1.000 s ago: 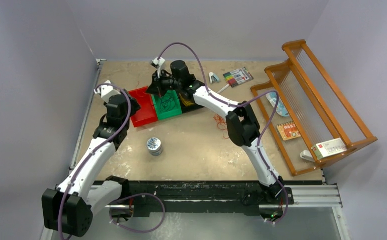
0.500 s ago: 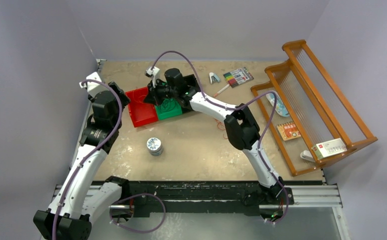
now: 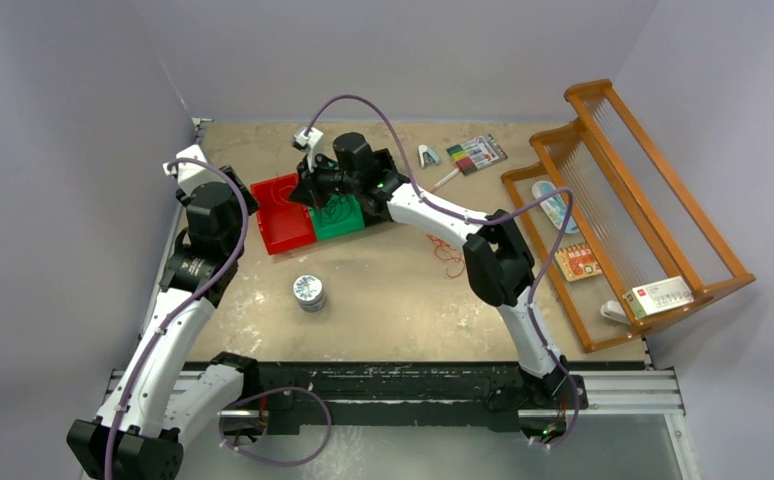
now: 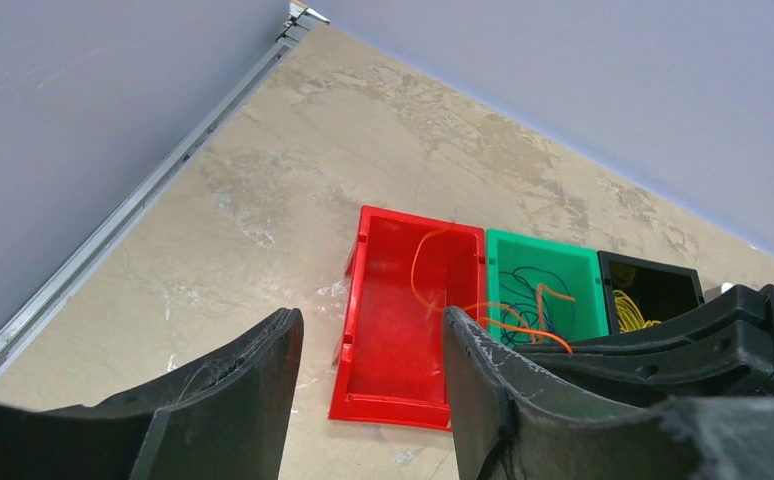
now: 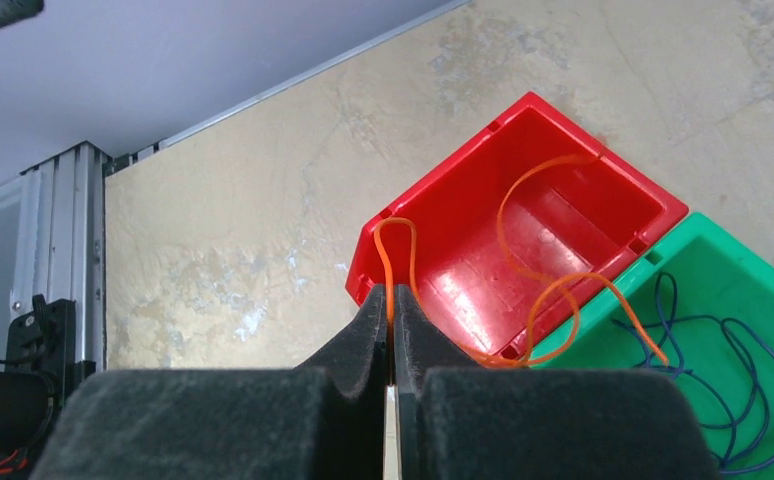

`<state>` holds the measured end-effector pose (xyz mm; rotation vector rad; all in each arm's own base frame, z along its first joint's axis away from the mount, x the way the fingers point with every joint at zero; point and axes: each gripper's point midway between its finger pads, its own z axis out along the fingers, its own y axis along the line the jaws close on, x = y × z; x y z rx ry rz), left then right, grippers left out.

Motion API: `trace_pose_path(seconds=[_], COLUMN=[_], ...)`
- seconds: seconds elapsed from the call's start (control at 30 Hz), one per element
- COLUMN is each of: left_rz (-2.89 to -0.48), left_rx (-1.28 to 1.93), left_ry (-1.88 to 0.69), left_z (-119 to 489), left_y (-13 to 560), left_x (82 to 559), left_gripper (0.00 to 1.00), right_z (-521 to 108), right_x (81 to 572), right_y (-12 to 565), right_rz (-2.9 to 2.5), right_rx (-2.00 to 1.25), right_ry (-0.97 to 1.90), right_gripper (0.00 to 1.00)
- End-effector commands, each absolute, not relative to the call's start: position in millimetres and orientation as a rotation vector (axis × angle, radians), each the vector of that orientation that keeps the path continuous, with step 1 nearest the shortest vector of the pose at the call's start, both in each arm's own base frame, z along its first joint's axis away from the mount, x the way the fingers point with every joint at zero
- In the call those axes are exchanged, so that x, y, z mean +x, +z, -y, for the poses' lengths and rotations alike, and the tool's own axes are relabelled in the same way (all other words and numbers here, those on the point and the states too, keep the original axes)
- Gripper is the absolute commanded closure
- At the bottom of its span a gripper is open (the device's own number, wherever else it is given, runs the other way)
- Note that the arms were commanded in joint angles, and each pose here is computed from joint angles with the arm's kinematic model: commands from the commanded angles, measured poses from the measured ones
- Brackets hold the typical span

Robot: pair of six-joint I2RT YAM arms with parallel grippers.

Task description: Untangle the cables

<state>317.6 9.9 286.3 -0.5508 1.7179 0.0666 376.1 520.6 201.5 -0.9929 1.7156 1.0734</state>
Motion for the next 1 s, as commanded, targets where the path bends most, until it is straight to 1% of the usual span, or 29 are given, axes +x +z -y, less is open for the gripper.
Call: trace_pose_path(seconds=[0.0,0.97], left_rz=[-1.686,-1.694], left_rx=[-0.551,-0.549], left_ry=[0.085,0.099], left_z=[-15,-18], left_y=[295,289], left_x=[317,314], left_gripper=[0.47,0.47], right_z=[-524,-570], right_x=[379,400], right_y=[223,172], right_rz=[-1.666,-1.74], right_rx=[-0.981,-0.951], right_ry=[1.063,1.124], right_gripper=[1.0,1.0])
